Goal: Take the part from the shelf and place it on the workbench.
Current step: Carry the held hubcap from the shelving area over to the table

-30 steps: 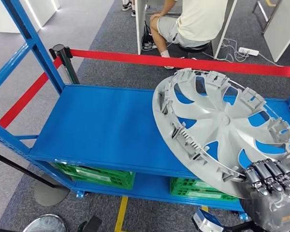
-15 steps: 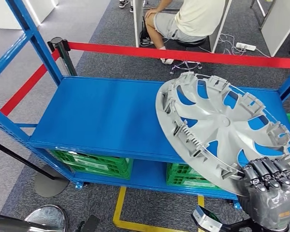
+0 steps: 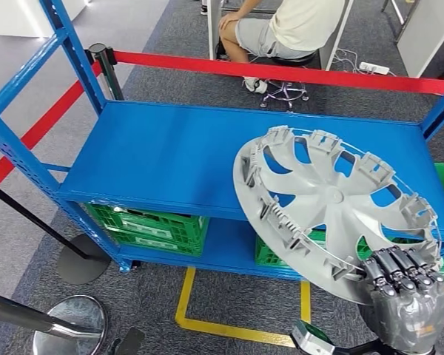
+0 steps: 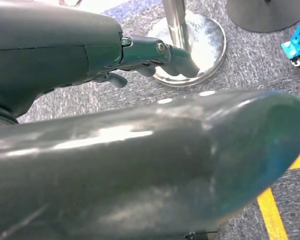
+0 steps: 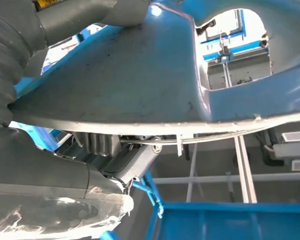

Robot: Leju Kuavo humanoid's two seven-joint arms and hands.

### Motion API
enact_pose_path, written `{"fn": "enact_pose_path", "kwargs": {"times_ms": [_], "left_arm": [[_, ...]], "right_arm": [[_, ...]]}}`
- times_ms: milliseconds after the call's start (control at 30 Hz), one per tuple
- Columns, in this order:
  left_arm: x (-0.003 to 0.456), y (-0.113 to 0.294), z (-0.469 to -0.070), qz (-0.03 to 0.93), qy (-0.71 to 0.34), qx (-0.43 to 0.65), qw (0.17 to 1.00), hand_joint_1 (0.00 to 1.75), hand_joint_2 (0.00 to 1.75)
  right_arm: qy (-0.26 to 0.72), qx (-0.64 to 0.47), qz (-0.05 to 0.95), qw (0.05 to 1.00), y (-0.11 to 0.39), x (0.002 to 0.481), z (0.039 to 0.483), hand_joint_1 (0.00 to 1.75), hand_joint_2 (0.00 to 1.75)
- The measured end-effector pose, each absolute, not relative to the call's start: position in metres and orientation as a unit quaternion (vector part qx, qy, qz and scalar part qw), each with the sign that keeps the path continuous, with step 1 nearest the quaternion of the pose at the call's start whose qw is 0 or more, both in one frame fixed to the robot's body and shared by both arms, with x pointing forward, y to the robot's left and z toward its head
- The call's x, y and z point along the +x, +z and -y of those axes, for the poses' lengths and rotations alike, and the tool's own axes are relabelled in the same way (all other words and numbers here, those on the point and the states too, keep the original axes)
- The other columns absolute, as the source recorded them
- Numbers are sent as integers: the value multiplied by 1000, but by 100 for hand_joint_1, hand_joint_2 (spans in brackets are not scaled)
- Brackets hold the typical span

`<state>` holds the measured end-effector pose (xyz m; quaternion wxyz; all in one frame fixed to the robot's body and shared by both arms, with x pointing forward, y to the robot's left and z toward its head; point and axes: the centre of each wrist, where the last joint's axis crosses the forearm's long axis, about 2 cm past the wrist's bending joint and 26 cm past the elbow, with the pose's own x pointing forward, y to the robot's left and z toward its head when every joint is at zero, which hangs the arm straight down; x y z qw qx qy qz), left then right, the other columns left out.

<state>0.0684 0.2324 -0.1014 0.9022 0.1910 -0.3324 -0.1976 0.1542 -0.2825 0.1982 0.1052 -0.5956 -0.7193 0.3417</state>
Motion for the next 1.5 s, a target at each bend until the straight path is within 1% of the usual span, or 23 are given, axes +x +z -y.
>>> {"fn": "enact_pose_path", "kwargs": {"times_ms": [233,467,933,1500], "left_arm": [[68,-102,-235,339,-190,192,901,0,0],[70,-102,-235,329,-191,187,906,0,0],[68,-102,-234,326,-180,186,909,0,0],[72,-101,-233,322,-185,185,910,0,0]], "right_arm": [[344,-598,713,125,192,151,284,175,175],[379,-592,704,97,189,151,292,175,175],[389,-610,683,106,187,147,305,175,175],[398,-613,676,96,189,146,308,175,175]]}}
